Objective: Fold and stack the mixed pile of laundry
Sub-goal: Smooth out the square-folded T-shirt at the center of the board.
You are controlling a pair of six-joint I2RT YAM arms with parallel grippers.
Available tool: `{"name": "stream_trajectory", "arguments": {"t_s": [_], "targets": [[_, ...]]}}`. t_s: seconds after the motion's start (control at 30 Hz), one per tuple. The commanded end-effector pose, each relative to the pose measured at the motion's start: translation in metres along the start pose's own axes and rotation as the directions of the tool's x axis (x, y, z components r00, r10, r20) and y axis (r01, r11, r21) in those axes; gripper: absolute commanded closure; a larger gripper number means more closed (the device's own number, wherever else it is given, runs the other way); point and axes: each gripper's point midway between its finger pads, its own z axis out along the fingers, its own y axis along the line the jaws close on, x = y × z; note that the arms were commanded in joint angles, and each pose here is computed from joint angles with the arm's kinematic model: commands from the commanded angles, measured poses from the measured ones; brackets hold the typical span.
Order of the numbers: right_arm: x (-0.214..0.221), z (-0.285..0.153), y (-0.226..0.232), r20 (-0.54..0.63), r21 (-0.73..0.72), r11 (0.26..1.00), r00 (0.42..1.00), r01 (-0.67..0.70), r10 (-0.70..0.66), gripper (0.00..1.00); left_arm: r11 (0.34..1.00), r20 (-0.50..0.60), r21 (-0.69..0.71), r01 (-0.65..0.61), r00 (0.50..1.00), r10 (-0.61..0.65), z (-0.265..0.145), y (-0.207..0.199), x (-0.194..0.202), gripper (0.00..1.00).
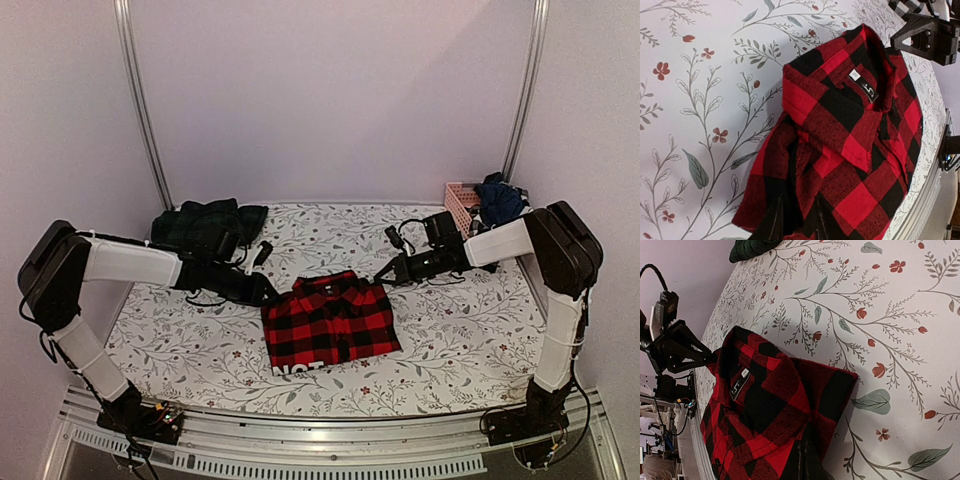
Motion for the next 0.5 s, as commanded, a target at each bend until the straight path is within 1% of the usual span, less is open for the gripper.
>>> {"name": "stream_trajectory", "arguments": {"t_s": [0.0, 0.23, 0.47], "targets": [[0.003, 0.004, 0.002, -0.012, -0.017, 1.000, 1.000, 0.006, -0.006, 1.00, 0.997, 0.034, 0.044, -0.058, 0.998, 0.056, -0.007, -0.022, -0.014, 0.78], [0.003, 0.004, 0.002, -0.013, -0.019, 1.000, 1.000, 0.006, -0.006, 1.00, 0.996, 0.027, 0.046, -0.071, 0.997, 0.070, -0.006, -0.026, -0.014, 0.76], [0.004, 0.004, 0.001, -0.015, -0.017, 1.000, 1.000, 0.005, -0.005, 1.00, 0.999, -0.021, -0.010, -0.037, 0.999, 0.037, 0.004, -0.011, -0.005, 0.76]]}}
